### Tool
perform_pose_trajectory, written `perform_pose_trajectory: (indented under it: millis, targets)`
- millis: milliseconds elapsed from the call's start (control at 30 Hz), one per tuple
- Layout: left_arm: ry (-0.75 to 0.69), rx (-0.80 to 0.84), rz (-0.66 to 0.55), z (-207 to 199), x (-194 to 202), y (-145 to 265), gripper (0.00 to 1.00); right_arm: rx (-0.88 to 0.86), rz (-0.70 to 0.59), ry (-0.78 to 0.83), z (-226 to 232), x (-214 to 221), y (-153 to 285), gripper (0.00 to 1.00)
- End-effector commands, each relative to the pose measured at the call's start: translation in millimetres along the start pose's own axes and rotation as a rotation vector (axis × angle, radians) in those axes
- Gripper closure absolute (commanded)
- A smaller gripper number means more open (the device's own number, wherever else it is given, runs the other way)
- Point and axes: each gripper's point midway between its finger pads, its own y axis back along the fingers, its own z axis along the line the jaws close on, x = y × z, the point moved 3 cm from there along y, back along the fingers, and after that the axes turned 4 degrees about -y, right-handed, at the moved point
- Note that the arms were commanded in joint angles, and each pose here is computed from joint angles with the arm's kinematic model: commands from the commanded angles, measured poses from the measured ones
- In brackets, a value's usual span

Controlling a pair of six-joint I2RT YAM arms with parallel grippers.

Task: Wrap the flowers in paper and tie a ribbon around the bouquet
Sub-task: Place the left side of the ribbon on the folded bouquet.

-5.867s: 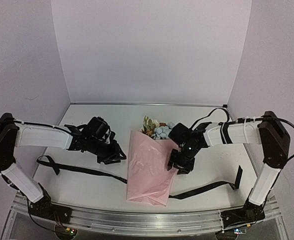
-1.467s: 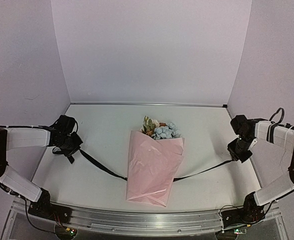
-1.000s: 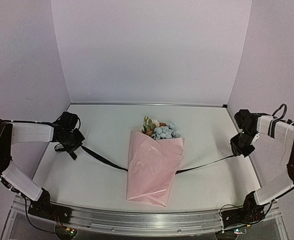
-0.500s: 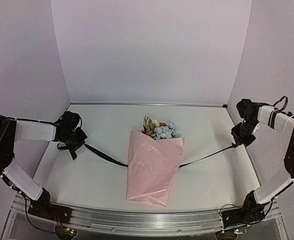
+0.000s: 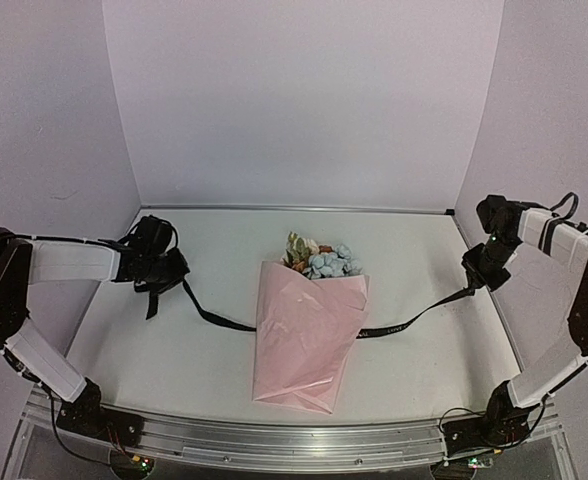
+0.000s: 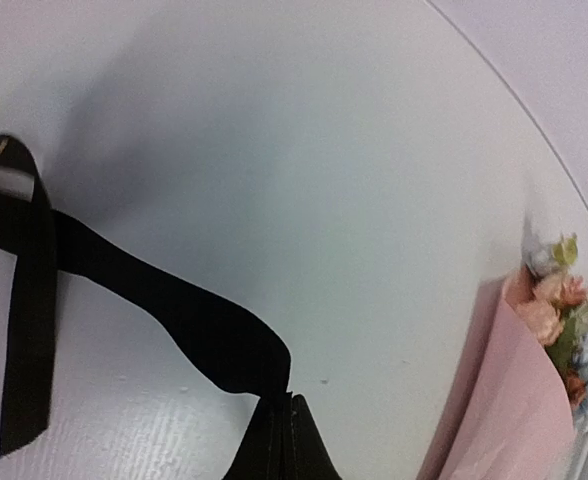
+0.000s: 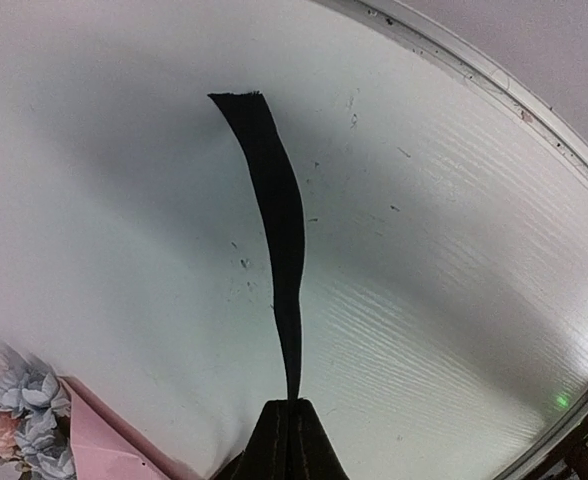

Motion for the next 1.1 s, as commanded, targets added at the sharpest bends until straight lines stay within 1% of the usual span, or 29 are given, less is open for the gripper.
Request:
perform_pose_trajectory:
  millis: [0, 67, 133, 167, 200, 233, 367, 433, 467, 533, 567, 600, 633, 733, 800, 867, 933, 1000, 1067]
  targets:
    - [-0.35, 0.32, -0.172, -126, -9, 48, 1.0, 0.018, 0.088, 0.02, -6, 19, -6, 1.0]
    - [-0.533, 0.438, -0.204, -174, 15, 67, 1.0, 0.027, 0.1, 0.034, -8, 25, -9, 1.0]
    - [-0.817, 0.559, -0.243, -227, 72, 93, 1.0, 0.031, 0.113, 0.057, -8, 31, -11, 1.0]
    - [-0.963, 0.608, -0.257, -248, 110, 106, 1.0, 0.033, 0.117, 0.07, -8, 34, -12, 1.0]
    - [-1.08, 0.633, -0.258, -261, 141, 113, 1.0, 0.036, 0.12, 0.081, -9, 37, -12, 1.0]
    - [-1.179, 0.648, -0.238, -269, 171, 115, 1.0, 0.041, 0.125, 0.089, -10, 39, -13, 1.0]
    - [-1.514, 0.656, -0.036, -264, 278, 93, 1.0, 0.048, 0.15, 0.12, -9, 48, -16, 1.0]
    - [-1.624, 0.619, 0.039, -252, 312, 78, 1.0, 0.051, 0.154, 0.142, -8, 51, -15, 1.0]
    - [-1.646, 0.613, 0.054, -250, 321, 75, 0.99, 0.052, 0.156, 0.15, -7, 52, -15, 1.0]
    - [-1.638, 0.616, 0.06, -251, 324, 73, 0.9, 0.054, 0.158, 0.162, -5, 54, -14, 1.0]
    - [-1.624, 0.617, 0.044, -254, 322, 75, 0.83, 0.054, 0.16, 0.167, -4, 54, -14, 1.0]
    - [-1.602, 0.62, 0.023, -259, 317, 77, 0.73, 0.051, 0.161, 0.174, -3, 55, -13, 1.0]
    - [-1.573, 0.628, 0.014, -264, 312, 79, 0.66, 0.051, 0.164, 0.179, -2, 56, -12, 1.0]
    - [-1.445, 0.671, 0.011, -279, 289, 87, 0.55, 0.048, 0.167, 0.199, 1, 57, -10, 1.0]
    - [-1.33, 0.697, 0.006, -288, 267, 94, 0.47, 0.046, 0.171, 0.212, 3, 58, -8, 1.0]
    - [-1.24, 0.717, -0.005, -295, 246, 103, 0.42, 0.04, 0.176, 0.229, 6, 59, -7, 1.0]
    - [-1.143, 0.69, -0.015, -295, 220, 104, 0.38, 0.027, 0.178, 0.261, 10, 61, -3, 1.0]
    - [-1.045, 0.602, -0.02, -286, 192, 95, 0.37, 0.017, 0.168, 0.306, 14, 62, 4, 1.0]
    - [-0.955, 0.489, -0.016, -270, 163, 80, 0.39, 0.015, 0.154, 0.342, 15, 61, 9, 1.0]
